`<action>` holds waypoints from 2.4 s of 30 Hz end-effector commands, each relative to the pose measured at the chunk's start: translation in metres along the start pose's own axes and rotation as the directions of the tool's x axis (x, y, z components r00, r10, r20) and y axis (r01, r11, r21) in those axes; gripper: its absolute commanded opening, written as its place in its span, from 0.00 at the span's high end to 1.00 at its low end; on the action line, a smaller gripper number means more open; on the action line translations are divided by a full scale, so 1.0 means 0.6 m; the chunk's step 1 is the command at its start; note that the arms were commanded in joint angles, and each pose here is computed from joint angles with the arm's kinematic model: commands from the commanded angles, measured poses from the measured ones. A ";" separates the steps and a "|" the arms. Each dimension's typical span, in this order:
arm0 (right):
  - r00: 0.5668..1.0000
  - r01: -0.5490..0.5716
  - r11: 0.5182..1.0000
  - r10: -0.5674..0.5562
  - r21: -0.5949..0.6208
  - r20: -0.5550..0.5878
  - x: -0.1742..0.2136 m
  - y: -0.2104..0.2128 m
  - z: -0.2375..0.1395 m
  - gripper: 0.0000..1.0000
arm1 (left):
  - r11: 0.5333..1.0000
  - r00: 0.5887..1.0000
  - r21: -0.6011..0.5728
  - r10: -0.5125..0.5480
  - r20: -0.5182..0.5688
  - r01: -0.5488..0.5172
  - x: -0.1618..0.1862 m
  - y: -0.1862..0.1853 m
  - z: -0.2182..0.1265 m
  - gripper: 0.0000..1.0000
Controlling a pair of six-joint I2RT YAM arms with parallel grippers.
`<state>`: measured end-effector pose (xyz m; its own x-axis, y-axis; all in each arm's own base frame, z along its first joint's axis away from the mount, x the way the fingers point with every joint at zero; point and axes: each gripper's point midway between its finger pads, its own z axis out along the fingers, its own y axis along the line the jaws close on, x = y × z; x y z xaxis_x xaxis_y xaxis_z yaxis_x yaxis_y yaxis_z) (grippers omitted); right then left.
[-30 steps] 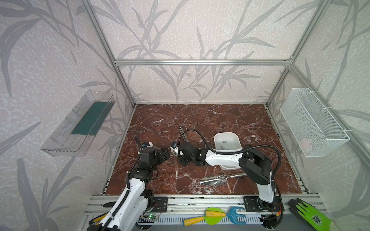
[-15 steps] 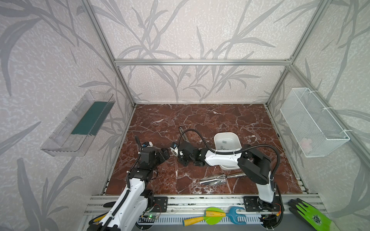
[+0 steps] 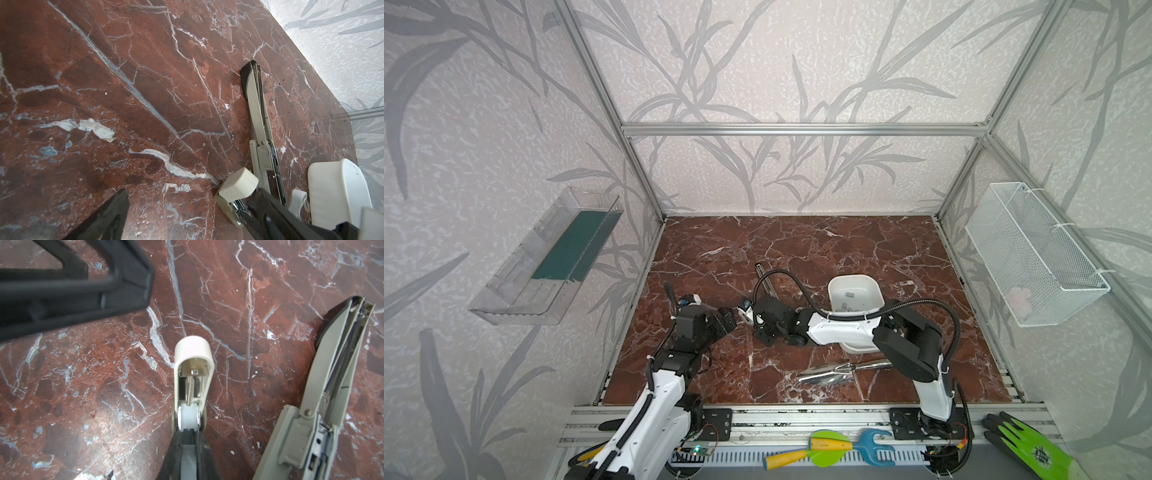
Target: Load the staples into the stapler
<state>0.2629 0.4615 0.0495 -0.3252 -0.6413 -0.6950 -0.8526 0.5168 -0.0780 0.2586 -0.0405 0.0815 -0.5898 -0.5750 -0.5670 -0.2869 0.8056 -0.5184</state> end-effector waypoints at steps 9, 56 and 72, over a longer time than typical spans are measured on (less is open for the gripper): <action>1.000 0.000 1.000 0.000 0.009 -0.005 0.001 -0.006 0.012 0.90 | 1.000 1.000 0.005 -0.001 0.003 0.001 -0.001 0.000 0.001 0.05; 0.985 -0.146 0.989 0.148 -0.027 0.088 -0.038 0.000 -0.030 0.90 | 1.000 1.000 0.007 -0.001 0.004 0.001 -0.001 -0.001 0.002 0.04; 0.985 -0.160 0.987 0.161 -0.019 0.065 -0.027 0.001 -0.011 0.90 | 1.000 1.000 0.008 -0.001 0.004 0.001 -0.001 -0.001 0.001 0.05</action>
<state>0.2630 0.4645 0.0597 -0.4292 -0.5320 -0.7299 -0.8041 0.5931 0.0405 0.2590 -0.0422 0.0824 -0.5919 -0.5744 -0.5655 -0.2790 0.8042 -0.5248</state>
